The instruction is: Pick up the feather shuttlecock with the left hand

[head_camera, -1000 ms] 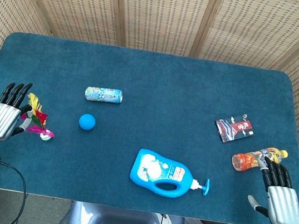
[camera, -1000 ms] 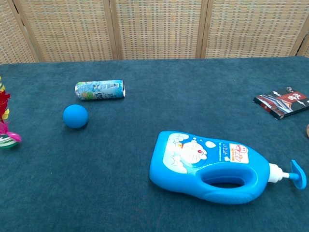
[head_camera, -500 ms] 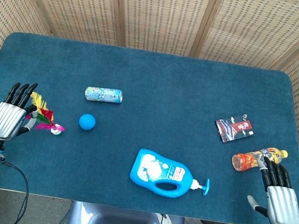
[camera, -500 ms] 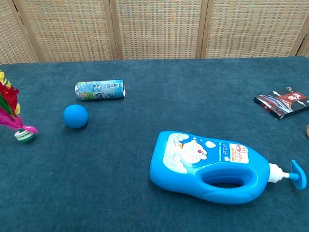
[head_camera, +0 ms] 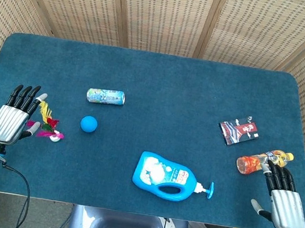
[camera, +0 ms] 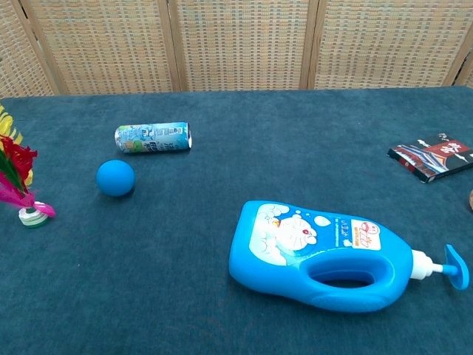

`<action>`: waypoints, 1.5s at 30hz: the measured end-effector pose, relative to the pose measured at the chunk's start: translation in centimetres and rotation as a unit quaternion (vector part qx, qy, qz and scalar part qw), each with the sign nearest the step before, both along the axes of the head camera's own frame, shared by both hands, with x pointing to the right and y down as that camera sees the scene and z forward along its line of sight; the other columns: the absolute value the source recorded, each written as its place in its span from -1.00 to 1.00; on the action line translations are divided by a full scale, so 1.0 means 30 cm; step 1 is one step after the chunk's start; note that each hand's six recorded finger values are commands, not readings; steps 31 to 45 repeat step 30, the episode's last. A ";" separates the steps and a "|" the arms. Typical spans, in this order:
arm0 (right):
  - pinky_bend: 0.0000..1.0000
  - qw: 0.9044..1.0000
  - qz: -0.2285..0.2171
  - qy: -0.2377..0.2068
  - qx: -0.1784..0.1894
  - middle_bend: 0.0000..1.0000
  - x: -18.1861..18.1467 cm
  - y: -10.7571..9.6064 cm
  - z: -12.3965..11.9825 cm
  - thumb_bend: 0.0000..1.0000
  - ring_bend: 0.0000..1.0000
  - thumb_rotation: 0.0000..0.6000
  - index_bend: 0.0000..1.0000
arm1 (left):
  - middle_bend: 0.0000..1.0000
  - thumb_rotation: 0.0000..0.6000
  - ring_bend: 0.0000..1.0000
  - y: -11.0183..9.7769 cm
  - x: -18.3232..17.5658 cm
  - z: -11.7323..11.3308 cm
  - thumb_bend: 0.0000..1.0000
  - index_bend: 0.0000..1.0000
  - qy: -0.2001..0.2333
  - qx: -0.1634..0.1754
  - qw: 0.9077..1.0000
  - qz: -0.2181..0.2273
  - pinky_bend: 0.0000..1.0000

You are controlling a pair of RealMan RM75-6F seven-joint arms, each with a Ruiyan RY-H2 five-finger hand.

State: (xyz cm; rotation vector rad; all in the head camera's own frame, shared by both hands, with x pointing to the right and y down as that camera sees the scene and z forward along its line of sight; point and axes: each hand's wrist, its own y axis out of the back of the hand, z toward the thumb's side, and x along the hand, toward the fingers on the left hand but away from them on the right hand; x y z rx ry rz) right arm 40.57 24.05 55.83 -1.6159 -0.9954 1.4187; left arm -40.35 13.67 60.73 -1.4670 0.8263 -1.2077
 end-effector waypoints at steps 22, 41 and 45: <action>-0.97 1.000 0.009 0.013 0.009 -1.00 0.022 -0.007 -0.008 -0.63 -1.00 1.00 -1.00 | -1.00 1.00 -1.00 0.240 -0.065 -0.173 -0.53 -1.00 0.034 -0.103 0.991 -0.074 -1.00; -0.97 1.000 0.009 0.013 0.012 -1.00 0.019 -0.011 -0.011 -0.63 -1.00 1.00 -1.00 | -1.00 1.00 -1.00 0.338 -0.075 -0.188 -0.53 -1.00 0.005 -0.119 0.991 -0.067 -1.00; -0.97 1.000 0.009 0.013 0.012 -1.00 0.019 -0.011 -0.011 -0.63 -1.00 1.00 -1.00 | -1.00 1.00 -1.00 0.338 -0.075 -0.188 -0.53 -1.00 0.005 -0.119 0.991 -0.067 -1.00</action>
